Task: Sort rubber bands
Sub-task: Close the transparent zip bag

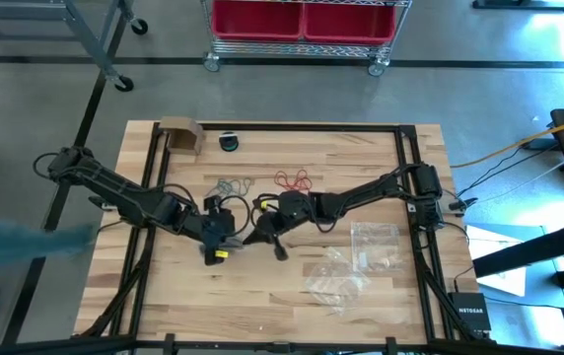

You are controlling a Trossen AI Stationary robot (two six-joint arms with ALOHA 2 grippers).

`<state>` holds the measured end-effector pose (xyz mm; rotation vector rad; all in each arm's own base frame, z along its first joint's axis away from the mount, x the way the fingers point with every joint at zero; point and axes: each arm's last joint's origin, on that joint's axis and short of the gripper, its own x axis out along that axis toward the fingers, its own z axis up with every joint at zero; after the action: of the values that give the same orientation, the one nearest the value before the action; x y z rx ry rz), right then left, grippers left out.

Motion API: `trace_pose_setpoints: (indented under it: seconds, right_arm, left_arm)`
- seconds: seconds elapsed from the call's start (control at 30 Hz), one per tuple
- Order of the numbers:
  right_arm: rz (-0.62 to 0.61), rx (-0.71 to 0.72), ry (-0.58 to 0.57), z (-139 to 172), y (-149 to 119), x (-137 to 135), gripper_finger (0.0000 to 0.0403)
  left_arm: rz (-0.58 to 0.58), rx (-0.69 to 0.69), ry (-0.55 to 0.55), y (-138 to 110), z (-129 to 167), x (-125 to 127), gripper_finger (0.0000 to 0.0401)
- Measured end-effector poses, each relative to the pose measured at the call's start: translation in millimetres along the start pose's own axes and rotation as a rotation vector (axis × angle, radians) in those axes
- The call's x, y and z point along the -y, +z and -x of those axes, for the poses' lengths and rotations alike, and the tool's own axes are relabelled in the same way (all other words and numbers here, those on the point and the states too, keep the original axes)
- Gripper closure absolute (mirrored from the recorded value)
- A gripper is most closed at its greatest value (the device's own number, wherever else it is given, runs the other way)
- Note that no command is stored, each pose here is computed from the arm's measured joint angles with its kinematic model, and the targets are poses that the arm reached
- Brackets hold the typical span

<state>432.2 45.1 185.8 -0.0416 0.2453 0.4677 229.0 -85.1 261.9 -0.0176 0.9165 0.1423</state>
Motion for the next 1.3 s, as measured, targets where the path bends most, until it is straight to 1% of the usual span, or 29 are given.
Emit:
trace_pose_setpoints:
  seconds: [0.07, 0.17, 0.3, 0.33, 0.47, 0.63, 0.77, 0.87, 0.97, 1.1, 1.23, 1.3]
  right_arm:
    - [0.000, -0.002, -0.011, 0, 0, 0, 0.0403]
    - [-0.018, -0.020, -0.115, 0, -1, 3, 0.0403]
    - [-0.125, -0.039, -0.230, 2, -3, 7, 0.0399]
    - [-0.149, -0.035, -0.244, 2, -2, 7, 0.0394]
    - [-0.162, 0.001, -0.239, 2, 2, 6, 0.0356]
    - [-0.159, 0.000, -0.244, -1, 1, 2, 0.0301]
    - [-0.178, 0.004, -0.244, 0, 1, 2, 0.0284]
    - [-0.181, 0.004, -0.245, -1, 1, 2, 0.0287]
    - [-0.181, 0.004, -0.247, -1, 1, 2, 0.0300]
    - [-0.174, 0.008, -0.251, -1, 1, 2, 0.0338]
    - [-0.120, 0.001, -0.250, -1, 1, 2, 0.0391]
    - [-0.098, -0.004, -0.281, -1, 1, 1, 0.0397]
  left_arm:
    - [0.010, -0.020, 0.007, -2, 0, 0, 0.0382]
    - [0.020, -0.011, 0.002, -1, 0, 0, 0.0382]
    - [0.020, 0.006, -0.006, 0, 0, 1, 0.0382]
    - [0.021, 0.008, -0.007, 1, 0, 1, 0.0382]
    - [0.021, 0.010, -0.008, 1, 0, 1, 0.0382]
    - [0.030, 0.018, -0.009, 2, 0, 1, 0.0382]
    - [0.044, 0.054, -0.015, 6, 0, 1, 0.0382]
    - [0.049, 0.061, -0.011, 7, -1, 0, 0.0382]
    - [0.059, 0.064, -0.007, 8, -1, -2, 0.0382]
    - [0.064, 0.074, -0.012, 9, -2, -1, 0.0382]
    - [0.081, 0.076, -0.011, 9, -2, -1, 0.0382]
    - [0.101, 0.076, -0.007, 9, -2, -2, 0.0382]
